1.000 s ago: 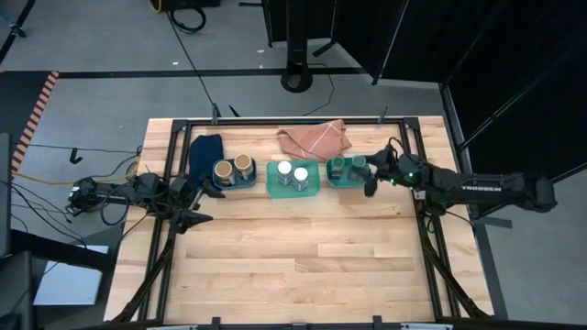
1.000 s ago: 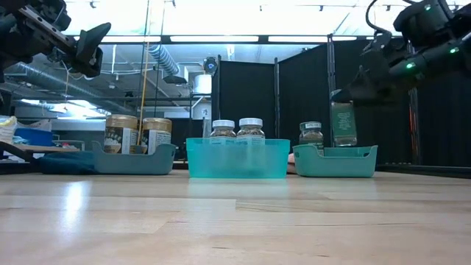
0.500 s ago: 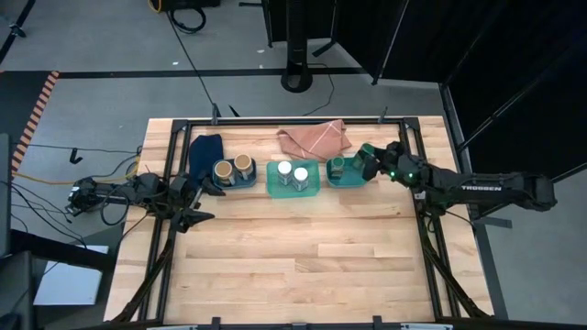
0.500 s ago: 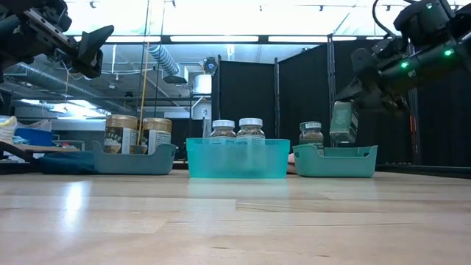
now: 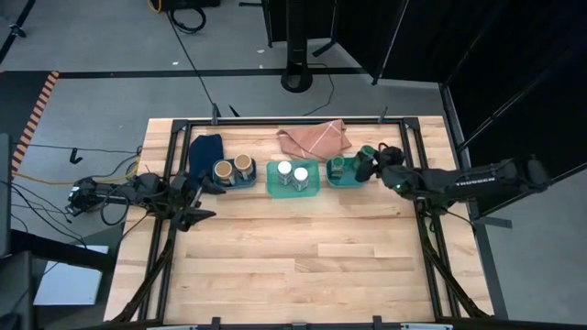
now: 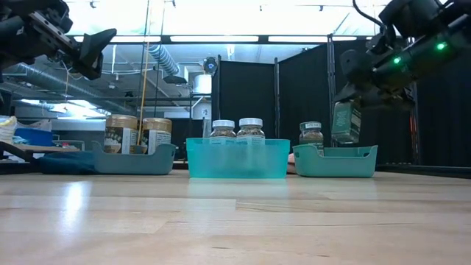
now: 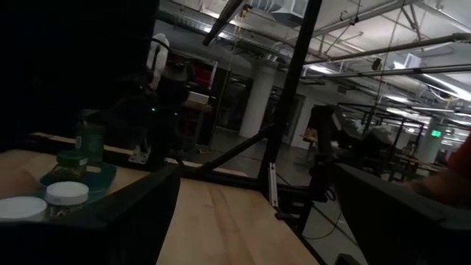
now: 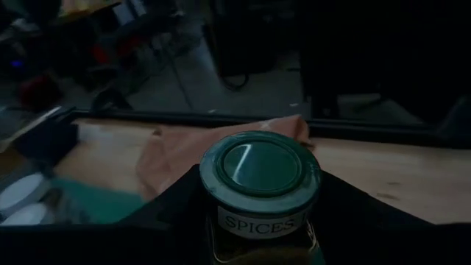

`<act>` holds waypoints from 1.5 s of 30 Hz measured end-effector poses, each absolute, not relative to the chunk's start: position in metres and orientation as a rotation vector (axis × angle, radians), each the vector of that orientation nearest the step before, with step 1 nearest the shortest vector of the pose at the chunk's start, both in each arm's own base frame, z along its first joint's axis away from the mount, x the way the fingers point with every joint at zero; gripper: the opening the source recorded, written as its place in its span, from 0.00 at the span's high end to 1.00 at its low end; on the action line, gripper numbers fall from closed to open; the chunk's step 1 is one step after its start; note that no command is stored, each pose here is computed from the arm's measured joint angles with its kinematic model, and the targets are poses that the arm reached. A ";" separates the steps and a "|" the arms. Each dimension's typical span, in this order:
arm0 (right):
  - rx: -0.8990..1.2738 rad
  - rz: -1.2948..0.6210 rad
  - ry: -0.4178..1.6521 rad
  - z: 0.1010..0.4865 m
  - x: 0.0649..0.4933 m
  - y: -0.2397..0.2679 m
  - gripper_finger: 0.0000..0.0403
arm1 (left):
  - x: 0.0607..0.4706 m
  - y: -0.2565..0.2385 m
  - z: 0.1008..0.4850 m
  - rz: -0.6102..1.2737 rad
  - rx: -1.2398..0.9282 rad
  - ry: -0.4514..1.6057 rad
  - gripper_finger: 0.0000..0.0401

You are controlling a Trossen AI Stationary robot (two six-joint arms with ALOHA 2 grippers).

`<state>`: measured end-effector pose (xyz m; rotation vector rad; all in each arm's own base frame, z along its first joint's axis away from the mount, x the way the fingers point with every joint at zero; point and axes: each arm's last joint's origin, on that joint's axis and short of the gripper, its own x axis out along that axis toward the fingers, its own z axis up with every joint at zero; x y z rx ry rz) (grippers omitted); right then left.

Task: Sort spices by type
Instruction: Put the green seasoning into the light green bin

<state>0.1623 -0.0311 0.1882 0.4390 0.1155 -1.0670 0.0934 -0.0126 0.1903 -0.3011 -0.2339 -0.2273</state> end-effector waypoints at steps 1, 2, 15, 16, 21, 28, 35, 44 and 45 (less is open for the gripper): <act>0.430 -1.085 0.115 0.188 0.164 -0.030 0.49 | 0.093 -0.012 0.190 -0.223 -0.302 -0.235 0.10; 0.423 -1.097 0.115 0.189 0.166 -0.029 0.49 | 0.093 -0.012 0.190 -0.222 -0.302 -0.235 0.10; 0.357 -1.171 0.160 0.178 0.191 -0.021 0.49 | 0.093 -0.012 0.190 -0.223 -0.302 -0.234 0.10; 0.352 -1.178 0.164 0.176 0.192 -0.021 0.49 | 0.093 -0.012 0.190 -0.223 -0.302 -0.234 0.10; 0.365 -1.208 0.164 0.169 0.194 -0.021 0.49 | 0.093 -0.012 0.190 -0.224 -0.302 -0.234 0.10; 0.349 -1.246 0.213 0.155 0.195 -0.021 0.49 | 0.094 -0.013 0.190 -0.225 -0.301 -0.227 0.10; 0.349 -1.269 0.239 0.142 0.199 -0.021 0.49 | 0.094 -0.013 0.190 -0.225 -0.301 -0.227 0.10; 0.332 -1.279 0.245 0.132 0.205 -0.021 0.49 | 0.094 -0.013 0.190 -0.224 -0.301 -0.227 0.10; 0.329 -1.282 0.242 0.131 0.205 -0.021 0.49 | 0.094 -0.013 0.190 -0.224 -0.301 -0.227 0.10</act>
